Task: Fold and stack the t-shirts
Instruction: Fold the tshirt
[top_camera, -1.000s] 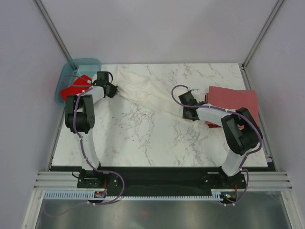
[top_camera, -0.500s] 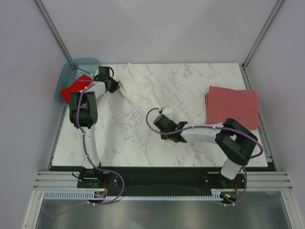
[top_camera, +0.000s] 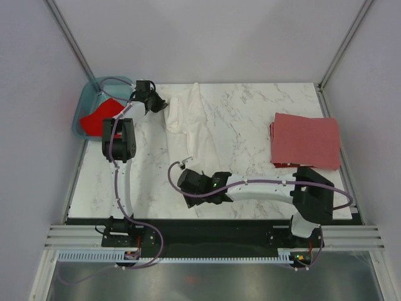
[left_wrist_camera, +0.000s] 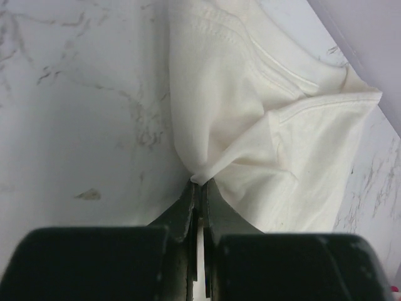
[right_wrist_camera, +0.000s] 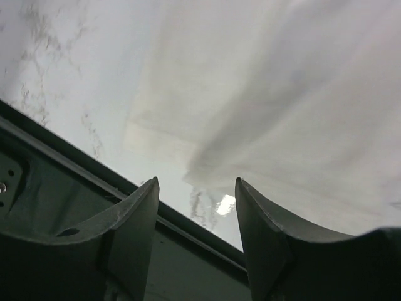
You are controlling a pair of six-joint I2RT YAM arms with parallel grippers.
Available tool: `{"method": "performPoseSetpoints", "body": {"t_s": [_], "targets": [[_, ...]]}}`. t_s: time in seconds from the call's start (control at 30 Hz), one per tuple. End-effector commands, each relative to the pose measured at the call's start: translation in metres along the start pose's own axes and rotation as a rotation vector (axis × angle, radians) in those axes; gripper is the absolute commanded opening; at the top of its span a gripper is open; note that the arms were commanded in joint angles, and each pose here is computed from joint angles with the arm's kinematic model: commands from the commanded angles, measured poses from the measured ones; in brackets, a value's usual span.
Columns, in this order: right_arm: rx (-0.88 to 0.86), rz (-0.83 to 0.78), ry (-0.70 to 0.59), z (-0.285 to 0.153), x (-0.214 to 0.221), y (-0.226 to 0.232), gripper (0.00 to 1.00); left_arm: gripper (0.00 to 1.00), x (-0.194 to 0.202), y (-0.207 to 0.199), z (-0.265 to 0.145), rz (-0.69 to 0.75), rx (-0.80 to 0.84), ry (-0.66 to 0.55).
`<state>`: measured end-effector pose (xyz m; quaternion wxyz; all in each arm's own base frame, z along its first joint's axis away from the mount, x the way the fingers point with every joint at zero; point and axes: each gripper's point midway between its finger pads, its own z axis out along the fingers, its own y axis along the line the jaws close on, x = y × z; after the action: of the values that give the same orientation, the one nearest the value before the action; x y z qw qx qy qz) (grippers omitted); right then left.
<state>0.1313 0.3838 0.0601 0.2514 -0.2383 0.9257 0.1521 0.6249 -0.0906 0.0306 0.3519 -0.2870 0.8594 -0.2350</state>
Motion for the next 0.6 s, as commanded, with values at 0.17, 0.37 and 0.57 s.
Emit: {"method": "performPoseSetpoints", "body": {"t_s": [0.17, 0.37, 0.57], "targets": [[0.146, 0.165, -0.105, -0.033, -0.044, -0.117, 0.59, 0.02, -0.012, -0.03, 0.028, 0.05, 0.121, -0.005], [0.184, 0.167, -0.006, 0.0, -0.015, -0.149, 0.56, 0.02, -0.012, -0.03, 0.042, 0.047, 0.142, -0.005], [0.139, 0.171, 0.065, 0.023, 0.011, -0.144, 0.47, 0.02, -0.016, -0.035, 0.045, 0.05, 0.157, -0.022]]}}
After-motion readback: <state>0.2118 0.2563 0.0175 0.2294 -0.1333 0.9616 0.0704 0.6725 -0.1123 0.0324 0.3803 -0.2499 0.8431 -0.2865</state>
